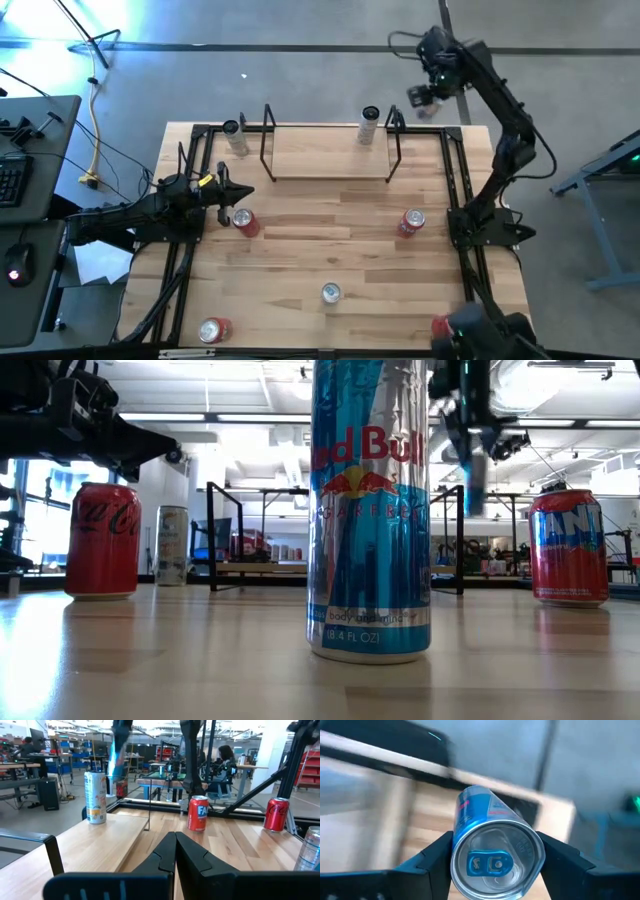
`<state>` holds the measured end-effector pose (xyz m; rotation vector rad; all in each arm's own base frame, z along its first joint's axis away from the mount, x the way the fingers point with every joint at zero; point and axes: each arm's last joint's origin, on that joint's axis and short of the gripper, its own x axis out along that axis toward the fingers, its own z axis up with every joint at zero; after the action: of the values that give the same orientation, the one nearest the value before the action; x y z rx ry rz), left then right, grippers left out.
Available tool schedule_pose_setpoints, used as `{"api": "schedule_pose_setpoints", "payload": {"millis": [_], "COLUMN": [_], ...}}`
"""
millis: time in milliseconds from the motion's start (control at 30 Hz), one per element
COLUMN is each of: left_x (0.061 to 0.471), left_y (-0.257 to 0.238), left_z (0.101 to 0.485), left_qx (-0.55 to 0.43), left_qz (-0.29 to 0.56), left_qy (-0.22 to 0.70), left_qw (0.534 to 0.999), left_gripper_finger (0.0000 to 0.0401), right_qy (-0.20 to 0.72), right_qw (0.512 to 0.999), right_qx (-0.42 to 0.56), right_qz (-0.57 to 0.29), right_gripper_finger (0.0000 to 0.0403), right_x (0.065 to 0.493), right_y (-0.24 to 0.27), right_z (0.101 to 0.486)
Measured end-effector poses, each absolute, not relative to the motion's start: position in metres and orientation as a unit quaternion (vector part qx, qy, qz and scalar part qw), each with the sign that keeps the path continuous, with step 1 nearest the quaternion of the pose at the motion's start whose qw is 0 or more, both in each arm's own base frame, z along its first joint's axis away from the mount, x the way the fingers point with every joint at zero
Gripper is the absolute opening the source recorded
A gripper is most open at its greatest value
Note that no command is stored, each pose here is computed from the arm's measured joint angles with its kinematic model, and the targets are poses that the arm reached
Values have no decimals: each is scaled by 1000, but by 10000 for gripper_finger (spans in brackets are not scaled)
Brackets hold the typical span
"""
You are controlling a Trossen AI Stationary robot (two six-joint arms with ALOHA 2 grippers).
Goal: Place canned beverage on shelf
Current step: Put the top blue soda can on the shelf
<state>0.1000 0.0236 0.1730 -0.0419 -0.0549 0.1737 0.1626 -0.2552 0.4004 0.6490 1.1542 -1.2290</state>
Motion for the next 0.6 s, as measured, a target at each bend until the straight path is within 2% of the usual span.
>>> {"api": "schedule_pose_setpoints", "payload": {"millis": [133, 300, 600], "left_x": [100, 100, 100], "left_y": [24, 24, 24], "left_z": [173, 173, 172], "left_qx": [-21, -21, -23], "left_qz": [87, 87, 87], "left_qy": [-27, -27, -22], "left_qw": [996, 996, 996], "left_gripper_finger": [1, 1, 1], "right_qy": [467, 417, 441], "right_qw": [696, 767, 814], "right_qx": [218, 144, 26], "right_qz": [-501, -466, -376], "right_gripper_finger": [230, 230, 230], "right_x": [178, 192, 271], "right_y": [-232, -197, -162], "right_z": [441, 482, 465]}}
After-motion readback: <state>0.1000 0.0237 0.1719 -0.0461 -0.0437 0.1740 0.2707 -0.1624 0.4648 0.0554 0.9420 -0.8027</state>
